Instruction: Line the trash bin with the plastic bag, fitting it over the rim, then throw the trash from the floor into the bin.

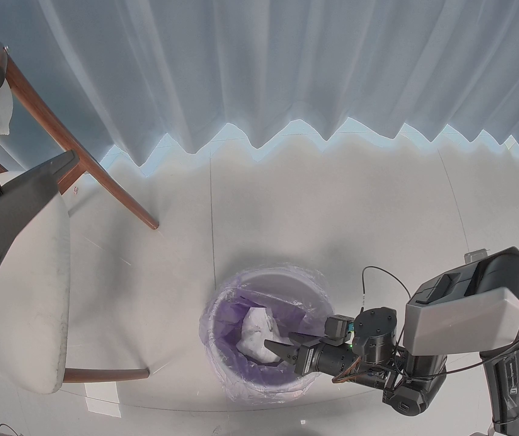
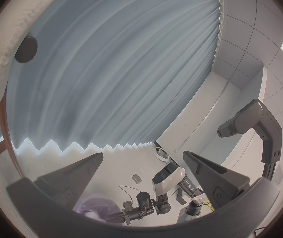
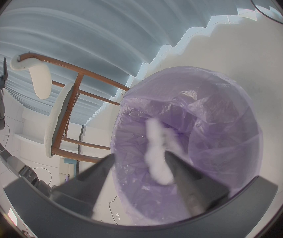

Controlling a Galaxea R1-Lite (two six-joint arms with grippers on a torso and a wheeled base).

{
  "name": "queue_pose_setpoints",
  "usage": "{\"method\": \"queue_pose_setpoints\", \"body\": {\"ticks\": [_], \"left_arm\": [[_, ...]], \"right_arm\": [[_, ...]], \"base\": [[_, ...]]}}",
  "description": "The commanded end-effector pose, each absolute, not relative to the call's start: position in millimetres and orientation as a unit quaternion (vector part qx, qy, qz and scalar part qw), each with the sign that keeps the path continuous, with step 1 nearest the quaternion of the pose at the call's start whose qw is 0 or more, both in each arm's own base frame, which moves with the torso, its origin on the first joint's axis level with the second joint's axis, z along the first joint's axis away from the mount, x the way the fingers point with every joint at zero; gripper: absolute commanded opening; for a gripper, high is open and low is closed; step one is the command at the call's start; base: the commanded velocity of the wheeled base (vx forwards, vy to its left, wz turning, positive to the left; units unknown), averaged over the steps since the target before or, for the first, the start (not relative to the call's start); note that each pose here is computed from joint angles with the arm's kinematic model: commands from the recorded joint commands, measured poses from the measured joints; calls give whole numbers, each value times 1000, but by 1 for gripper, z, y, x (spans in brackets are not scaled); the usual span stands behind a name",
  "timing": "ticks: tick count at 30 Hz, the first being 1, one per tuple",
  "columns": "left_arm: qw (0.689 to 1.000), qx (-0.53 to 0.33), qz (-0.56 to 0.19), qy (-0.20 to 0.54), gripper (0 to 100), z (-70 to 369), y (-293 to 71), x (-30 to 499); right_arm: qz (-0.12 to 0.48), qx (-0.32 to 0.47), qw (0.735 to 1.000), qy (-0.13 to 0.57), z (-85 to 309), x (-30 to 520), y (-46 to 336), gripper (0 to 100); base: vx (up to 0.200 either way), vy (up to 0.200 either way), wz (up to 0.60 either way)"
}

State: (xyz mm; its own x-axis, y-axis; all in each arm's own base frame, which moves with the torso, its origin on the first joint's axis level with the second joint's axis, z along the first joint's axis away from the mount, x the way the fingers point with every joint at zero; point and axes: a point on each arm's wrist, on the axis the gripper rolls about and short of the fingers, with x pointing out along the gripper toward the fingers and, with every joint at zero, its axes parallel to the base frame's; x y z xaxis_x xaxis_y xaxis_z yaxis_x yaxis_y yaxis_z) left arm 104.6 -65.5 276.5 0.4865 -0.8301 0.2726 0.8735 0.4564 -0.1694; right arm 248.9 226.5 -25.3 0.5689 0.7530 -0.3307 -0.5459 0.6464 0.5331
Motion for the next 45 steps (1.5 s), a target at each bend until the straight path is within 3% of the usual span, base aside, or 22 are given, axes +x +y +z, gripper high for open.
{"method": "queue_pose_setpoints", "body": {"ticks": [1, 9, 10, 15, 27, 33, 38, 45], "left_arm": [[850, -143, -501, -76, 100, 276, -66, 105], [850, -143, -501, -77, 100, 277, -65, 105], [851, -143, -500, -77, 100, 277, -65, 104], [851, -143, -500, -81, 100, 278, -64, 103], [858, -140, -470, -152, 100, 295, -45, 76], [883, -133, -403, -199, 100, 292, -24, 43], [910, -125, -348, -189, 100, 274, -13, 14], [940, -109, -265, -185, 100, 228, -10, -34]], "right_arm": [[381, 195, 867, 256, -14, 248, 226, 100], [398, 208, 868, 211, 35, 233, 212, 100], [406, 216, 868, 186, 60, 221, 203, 100], [414, 229, 871, 131, 104, 199, 177, 100], [346, 221, 912, 15, 176, 149, 106, 100], [312, 188, 931, 25, 186, 107, 73, 100], [291, 176, 940, 28, 188, 83, 52, 100], [197, 185, 963, -7, 172, 53, 20, 100]], "base": [[0, 0, 0], [0, 0, 0], [0, 0, 0], [0, 0, 0], [0, 0, 0], [0, 0, 0], [0, 0, 0], [0, 0, 0]]}}
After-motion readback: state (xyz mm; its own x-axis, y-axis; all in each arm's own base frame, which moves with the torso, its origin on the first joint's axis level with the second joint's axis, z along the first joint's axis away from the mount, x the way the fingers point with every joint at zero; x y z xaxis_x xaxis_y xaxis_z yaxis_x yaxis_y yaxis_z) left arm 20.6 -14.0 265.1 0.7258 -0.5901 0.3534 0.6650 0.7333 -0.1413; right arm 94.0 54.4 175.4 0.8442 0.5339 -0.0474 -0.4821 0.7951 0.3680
